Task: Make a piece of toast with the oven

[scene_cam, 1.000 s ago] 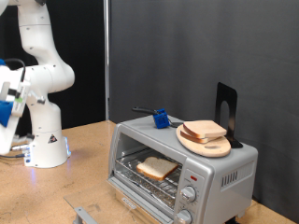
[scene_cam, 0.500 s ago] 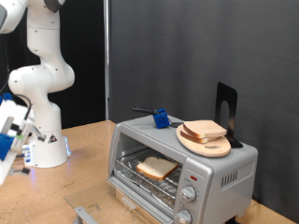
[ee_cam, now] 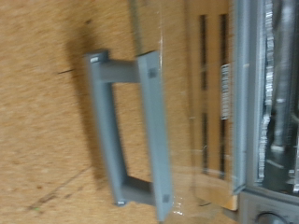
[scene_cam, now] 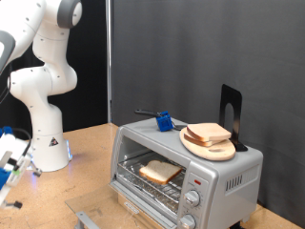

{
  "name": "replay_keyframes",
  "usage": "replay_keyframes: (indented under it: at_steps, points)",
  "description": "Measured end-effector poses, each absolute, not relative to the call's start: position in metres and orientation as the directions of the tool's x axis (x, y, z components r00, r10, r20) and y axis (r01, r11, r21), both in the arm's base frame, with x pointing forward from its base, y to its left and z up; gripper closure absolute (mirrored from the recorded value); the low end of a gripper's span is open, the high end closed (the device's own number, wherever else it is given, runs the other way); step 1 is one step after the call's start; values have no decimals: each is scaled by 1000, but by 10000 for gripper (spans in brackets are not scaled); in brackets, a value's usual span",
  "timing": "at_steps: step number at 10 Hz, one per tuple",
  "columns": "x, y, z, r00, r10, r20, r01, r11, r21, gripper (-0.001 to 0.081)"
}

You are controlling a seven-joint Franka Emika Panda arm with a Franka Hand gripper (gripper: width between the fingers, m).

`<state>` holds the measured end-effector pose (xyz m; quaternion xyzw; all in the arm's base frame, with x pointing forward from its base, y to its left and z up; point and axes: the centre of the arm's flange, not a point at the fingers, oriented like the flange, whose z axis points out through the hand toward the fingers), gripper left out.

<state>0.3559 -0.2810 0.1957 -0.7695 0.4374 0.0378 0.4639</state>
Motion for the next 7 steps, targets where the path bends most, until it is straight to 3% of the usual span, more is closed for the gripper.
replay_keyframes:
  at_steps: [3,7]
  points:
    - [364,-285,160,640,-628,-442,-686,-207,-698,3]
    - [379,-244,134,719,-522,-458,-631,-216,-745,3]
